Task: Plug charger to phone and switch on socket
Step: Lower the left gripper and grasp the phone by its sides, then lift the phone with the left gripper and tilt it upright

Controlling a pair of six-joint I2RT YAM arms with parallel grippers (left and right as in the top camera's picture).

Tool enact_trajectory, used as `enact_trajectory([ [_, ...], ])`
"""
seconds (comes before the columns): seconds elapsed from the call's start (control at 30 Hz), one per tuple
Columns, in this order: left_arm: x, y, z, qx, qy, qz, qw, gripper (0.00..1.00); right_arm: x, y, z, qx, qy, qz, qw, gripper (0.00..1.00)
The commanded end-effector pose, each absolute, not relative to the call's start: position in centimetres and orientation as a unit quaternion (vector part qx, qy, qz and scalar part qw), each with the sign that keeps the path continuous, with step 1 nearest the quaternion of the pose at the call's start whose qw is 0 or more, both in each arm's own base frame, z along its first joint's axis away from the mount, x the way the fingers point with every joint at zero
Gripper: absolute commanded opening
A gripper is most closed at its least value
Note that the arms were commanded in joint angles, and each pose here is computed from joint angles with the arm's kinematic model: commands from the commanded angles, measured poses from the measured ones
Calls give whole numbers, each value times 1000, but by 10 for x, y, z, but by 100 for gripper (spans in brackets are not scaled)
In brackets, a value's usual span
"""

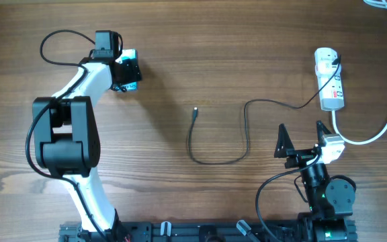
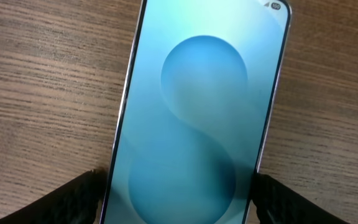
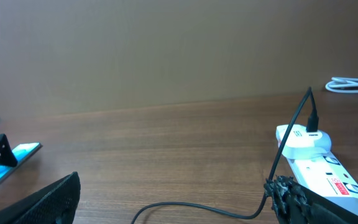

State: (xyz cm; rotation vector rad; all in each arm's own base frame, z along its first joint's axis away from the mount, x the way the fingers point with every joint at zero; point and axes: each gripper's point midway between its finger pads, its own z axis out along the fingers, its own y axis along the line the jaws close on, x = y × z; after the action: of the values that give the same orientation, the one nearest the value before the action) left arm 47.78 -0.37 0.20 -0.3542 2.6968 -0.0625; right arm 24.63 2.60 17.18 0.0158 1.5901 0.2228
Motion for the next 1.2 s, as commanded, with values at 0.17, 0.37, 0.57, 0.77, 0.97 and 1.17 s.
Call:
enact_trajectory([
  [0.17, 451, -7, -28, -85, 985, -16, 152, 100, 246, 29, 172, -5, 712, 99, 695, 100],
  [0.37, 456, -8, -26, -29, 986, -9, 163, 91, 246, 29, 172, -5, 712, 99, 695, 100],
  [0.57, 448, -17, -29, -25, 989, -36, 144, 79, 246, 29, 172, -5, 712, 99, 695, 100],
  [0.77, 428, -17, -34, -27, 994, -34, 103, 74, 246, 29, 172, -5, 712, 99, 695, 100],
  [0.97, 391, -27, -38, -28, 997, -64, 27, 74, 246, 29, 172, -5, 712, 99, 695, 100],
  [1.17, 340, -39, -33, -39, 992, -94, -79, 73, 246, 29, 172, -5, 712, 99, 695, 100],
])
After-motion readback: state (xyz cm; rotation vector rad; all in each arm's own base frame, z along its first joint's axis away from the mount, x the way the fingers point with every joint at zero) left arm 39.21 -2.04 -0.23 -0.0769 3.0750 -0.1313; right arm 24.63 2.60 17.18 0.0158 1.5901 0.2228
